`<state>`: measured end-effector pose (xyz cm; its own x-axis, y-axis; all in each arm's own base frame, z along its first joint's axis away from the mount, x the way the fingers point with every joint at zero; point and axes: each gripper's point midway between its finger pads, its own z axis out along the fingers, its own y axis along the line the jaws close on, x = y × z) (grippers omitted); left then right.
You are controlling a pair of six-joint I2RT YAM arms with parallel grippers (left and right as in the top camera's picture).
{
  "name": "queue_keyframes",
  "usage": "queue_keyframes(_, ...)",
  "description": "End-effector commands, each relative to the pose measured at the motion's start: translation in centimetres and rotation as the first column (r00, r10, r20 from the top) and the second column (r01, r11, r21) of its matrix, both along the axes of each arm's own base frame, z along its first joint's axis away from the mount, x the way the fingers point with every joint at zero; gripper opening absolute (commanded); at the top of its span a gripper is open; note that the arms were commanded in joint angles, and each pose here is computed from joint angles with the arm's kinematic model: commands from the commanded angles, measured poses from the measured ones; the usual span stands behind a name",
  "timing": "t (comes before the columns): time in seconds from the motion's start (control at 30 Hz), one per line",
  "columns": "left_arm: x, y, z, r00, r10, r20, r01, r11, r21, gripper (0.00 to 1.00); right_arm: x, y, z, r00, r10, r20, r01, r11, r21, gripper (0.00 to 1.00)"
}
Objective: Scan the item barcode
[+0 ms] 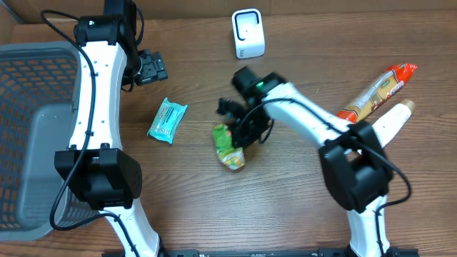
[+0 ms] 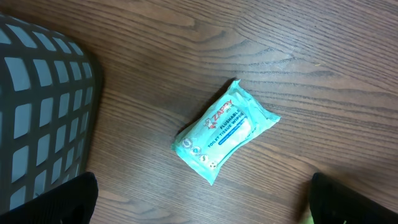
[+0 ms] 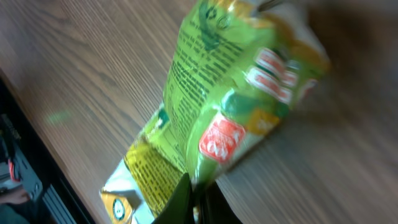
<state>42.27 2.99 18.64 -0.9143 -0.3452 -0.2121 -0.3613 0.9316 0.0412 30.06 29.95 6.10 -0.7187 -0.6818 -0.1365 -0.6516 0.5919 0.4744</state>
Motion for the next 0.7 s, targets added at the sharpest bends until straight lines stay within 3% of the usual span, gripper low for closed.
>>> queue_keyframes(0.0,0.0,0.1,-0.5,1.0,-0.017,-0.017,0.017,1.0,0.012,0.99,3.3,-1.1,5.0,0.985,0.002,0.172,-0.014,0.997,0.069,0.04)
queue_keyframes(0.07,0.0,0.1,-0.5,1.0,-0.017,-0.017,0.017,1.0,0.012,1.0,5.4,-3.7,4.0,0.971,-0.089,0.223,0.103,0.993,-0.052,0.04)
queue_keyframes(0.13,0.0,0.1,-0.5,1.0,-0.017,-0.017,0.017,1.0,0.012,0.99,8.0,-7.3,3.1,0.919,-0.201,0.339,0.288,0.93,-0.229,0.04)
queue_keyframes(0.23,0.0,0.1,-0.5,1.0,-0.017,-0.017,0.017,1.0,0.012,0.99,9.9,-10.9,3.4,0.831,-0.242,0.501,0.459,0.806,-0.373,0.04)
queue_keyframes(0.47,0.0,0.1,-0.5,1.0,-0.017,-0.017,0.017,1.0,0.012,0.99,6.8,-5.7,2.4,0.858,-0.124,0.499,0.35,0.851,-0.391,0.04)
queue_keyframes(0.53,0.0,0.1,-0.5,1.0,-0.017,-0.017,0.017,1.0,0.012,0.99,5.5,-4.0,1.3,0.872,-0.073,0.484,0.3,0.861,-0.41,0.13)
queue_keyframes(0.67,0.0,0.1,-0.5,1.0,-0.017,-0.017,0.017,1.0,0.012,0.99,1.8,-0.2,-2.0,0.91,0.045,0.411,0.16,0.878,-0.452,0.49)
